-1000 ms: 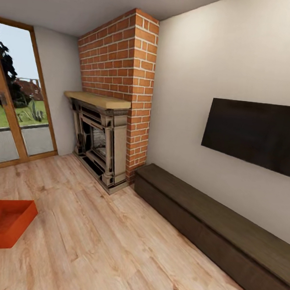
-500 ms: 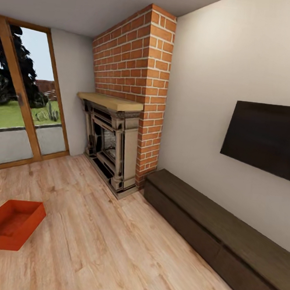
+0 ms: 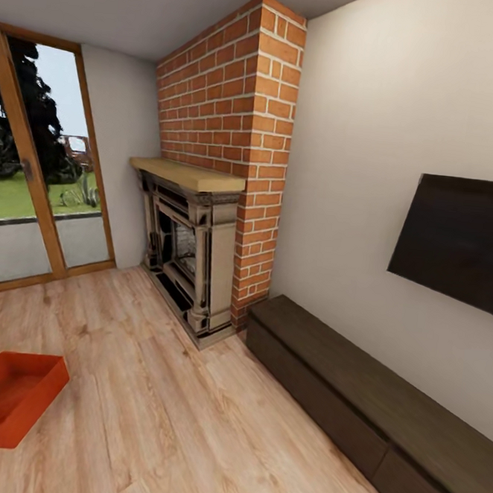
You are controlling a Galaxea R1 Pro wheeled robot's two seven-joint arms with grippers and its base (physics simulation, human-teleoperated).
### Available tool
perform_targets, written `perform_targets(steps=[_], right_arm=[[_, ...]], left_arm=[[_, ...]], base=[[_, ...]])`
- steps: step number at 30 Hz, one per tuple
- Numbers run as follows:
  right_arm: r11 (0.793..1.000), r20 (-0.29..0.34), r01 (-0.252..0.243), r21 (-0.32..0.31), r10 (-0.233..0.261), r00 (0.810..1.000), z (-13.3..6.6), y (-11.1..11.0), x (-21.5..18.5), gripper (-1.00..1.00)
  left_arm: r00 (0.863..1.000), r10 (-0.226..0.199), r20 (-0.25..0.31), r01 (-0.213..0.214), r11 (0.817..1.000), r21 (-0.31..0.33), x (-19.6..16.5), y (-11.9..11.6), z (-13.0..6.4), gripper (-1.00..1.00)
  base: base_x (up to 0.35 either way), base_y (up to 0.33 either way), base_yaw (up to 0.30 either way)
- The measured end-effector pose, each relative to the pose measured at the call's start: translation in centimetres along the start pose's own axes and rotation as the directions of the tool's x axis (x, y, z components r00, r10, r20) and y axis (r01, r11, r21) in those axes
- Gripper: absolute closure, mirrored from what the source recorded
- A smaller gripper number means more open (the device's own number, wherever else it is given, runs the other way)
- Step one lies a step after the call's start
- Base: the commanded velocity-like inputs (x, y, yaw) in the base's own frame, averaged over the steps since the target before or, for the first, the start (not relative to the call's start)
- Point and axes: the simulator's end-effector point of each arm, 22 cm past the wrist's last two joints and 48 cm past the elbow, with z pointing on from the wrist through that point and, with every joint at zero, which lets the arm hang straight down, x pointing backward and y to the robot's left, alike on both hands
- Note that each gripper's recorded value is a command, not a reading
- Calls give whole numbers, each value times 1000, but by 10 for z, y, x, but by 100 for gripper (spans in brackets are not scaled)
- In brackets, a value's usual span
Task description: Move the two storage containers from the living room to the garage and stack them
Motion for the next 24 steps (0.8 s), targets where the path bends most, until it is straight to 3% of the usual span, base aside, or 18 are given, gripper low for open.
perform_targets(steps=[6, 24], right_arm=[[1000, 0, 0, 0, 0, 1000, 0, 0, 0, -100], [1000, 0, 0, 0, 0, 1000, 0, 0, 0, -100]], left_arm=[[1000, 0, 0, 0, 1000, 0, 0, 0, 0, -100], [1000, 0, 0, 0, 1000, 2, 0, -1, 0, -100]], base=[[325, 0, 26], [325, 0, 131]])
